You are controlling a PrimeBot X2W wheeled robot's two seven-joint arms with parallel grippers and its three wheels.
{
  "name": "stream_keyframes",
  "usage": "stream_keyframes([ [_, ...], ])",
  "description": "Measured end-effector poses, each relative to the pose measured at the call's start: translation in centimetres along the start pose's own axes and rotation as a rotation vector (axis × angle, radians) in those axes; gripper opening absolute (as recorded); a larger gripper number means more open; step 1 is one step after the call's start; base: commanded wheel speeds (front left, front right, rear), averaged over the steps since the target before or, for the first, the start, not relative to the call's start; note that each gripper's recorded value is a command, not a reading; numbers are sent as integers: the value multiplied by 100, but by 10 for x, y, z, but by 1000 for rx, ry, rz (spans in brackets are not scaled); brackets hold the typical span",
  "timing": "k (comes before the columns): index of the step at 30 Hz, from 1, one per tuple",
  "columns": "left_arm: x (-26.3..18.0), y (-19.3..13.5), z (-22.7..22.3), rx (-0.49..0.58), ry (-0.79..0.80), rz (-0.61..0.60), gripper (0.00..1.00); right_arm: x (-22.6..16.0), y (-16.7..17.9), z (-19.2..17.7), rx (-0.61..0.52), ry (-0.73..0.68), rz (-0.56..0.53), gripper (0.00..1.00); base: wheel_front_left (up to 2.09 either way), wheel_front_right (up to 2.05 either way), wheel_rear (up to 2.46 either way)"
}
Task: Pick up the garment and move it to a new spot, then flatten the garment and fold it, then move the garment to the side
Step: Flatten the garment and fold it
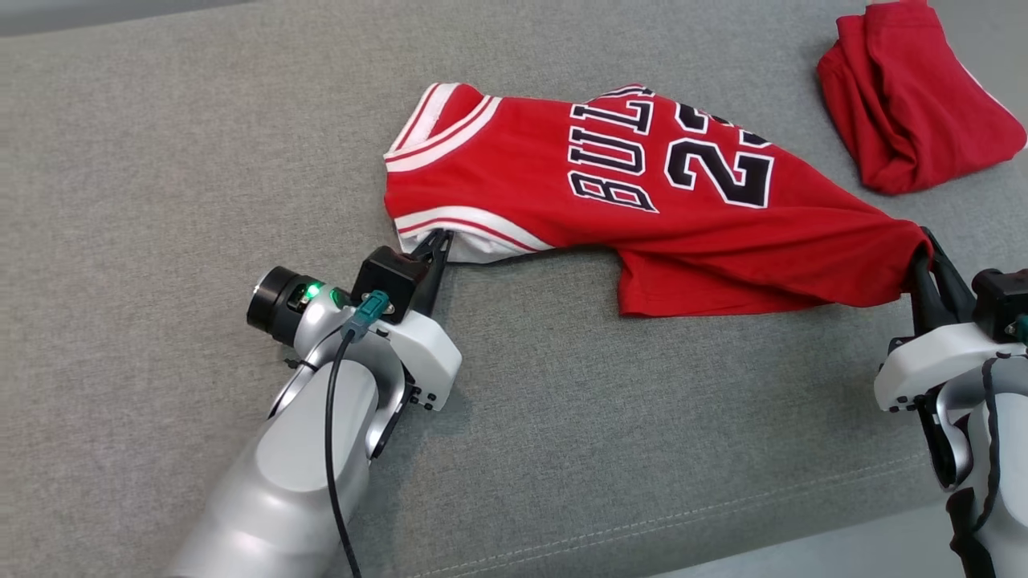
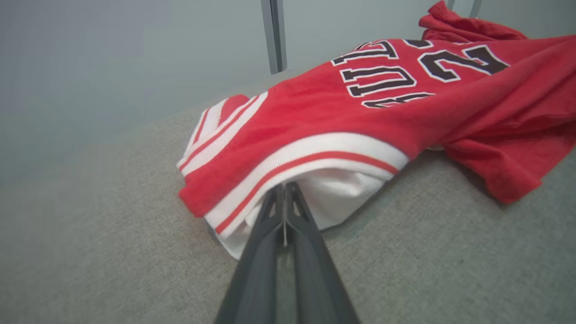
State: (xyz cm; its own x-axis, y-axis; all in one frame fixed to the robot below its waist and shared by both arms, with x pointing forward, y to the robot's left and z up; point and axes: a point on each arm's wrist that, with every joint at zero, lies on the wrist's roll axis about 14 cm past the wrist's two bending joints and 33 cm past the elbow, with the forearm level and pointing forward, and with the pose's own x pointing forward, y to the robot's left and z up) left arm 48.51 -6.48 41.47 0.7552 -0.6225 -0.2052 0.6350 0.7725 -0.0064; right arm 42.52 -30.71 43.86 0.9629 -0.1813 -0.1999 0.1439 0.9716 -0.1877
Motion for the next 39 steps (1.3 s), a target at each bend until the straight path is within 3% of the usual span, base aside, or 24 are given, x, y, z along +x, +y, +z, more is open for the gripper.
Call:
stream_keyframes([
  [5, -9, 14, 37, 26, -99, 42, 0, 2, 5, 19, -6, -52, 23, 0, 0, 0, 0],
  [11, -42, 26, 79, 59, -230, 109, 0, 0, 7, 73, -27, -207, 46, 0, 0, 0, 0],
  [16, -85, 39, 134, 115, -404, 177, 0, -17, 4, 142, -64, -410, 59, 0, 0, 0, 0],
  [21, -145, 47, 197, 177, -611, 229, 0, -36, -18, 185, -99, -542, 19, 0, 0, 0, 0],
  [25, -181, 51, 226, 121, -644, 247, 0, -41, -19, 209, -109, -612, 17, 0, 0, 0, 0],
  [29, -180, 59, 210, 26, -524, 233, 0, -18, 10, 182, -87, -451, 110, 0, 0, 0, 0],
  [31, -166, 66, 187, -76, -448, 216, 0, -4, 30, 160, -70, -357, 168, 0, 0, 0, 0],
  [39, -90, 69, 91, -140, -173, 155, 0, 48, 87, 99, -35, -99, 301, 0, 0, 0, 0],
])
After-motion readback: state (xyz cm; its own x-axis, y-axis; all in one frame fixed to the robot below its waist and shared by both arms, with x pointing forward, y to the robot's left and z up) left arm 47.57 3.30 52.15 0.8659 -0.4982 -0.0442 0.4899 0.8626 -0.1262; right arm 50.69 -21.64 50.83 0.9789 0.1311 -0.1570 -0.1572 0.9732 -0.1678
